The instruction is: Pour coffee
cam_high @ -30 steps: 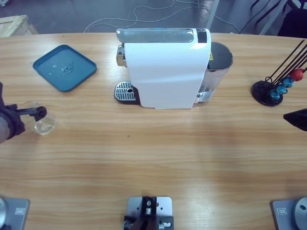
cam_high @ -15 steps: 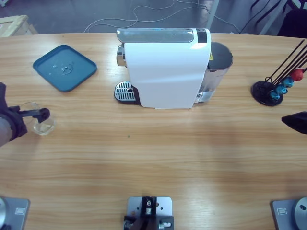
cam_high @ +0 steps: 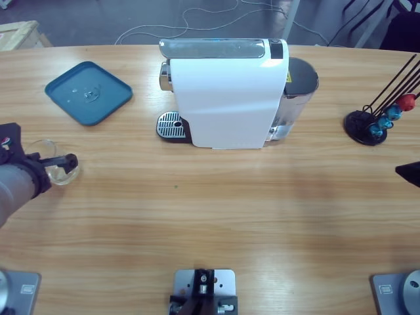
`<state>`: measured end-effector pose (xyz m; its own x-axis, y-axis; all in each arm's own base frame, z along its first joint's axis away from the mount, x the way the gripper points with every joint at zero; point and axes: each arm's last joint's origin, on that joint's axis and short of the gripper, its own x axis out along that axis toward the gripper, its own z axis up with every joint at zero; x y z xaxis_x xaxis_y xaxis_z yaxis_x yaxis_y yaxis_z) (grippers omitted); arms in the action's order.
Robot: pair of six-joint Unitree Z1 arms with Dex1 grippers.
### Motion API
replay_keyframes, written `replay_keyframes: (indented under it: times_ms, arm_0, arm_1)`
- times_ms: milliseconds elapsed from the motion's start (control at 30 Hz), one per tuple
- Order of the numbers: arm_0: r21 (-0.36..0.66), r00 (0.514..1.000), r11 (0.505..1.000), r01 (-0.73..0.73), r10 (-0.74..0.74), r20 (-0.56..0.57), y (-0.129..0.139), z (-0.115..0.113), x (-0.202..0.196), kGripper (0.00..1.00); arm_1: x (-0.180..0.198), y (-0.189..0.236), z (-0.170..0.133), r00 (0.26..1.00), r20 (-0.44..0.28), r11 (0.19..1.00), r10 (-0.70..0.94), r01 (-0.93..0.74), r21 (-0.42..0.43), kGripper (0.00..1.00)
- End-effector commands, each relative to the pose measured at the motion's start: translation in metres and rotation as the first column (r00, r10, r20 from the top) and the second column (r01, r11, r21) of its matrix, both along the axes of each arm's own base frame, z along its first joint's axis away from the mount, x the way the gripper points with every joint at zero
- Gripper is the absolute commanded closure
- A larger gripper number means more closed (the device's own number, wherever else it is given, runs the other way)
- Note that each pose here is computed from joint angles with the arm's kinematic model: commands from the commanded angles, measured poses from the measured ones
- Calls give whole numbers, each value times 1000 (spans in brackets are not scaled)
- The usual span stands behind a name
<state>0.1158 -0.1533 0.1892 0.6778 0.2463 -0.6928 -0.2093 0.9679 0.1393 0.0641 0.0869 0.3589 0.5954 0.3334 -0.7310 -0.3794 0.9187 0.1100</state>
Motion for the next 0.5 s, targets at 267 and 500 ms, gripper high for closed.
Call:
replay_keyframes:
  times_ms: [267,500]
  arm_0:
    - [-13,999,999,-47,47,-6,1,-9,0,1000]
    - [21,989,988,150,-150,-18,10,21,-6,1000]
  arm_1:
    - [-5,-11,-10,1000,3,1000,-27,27,-10,0]
    - [-5,-14,-2,999,31,999,-37,38,-18,0]
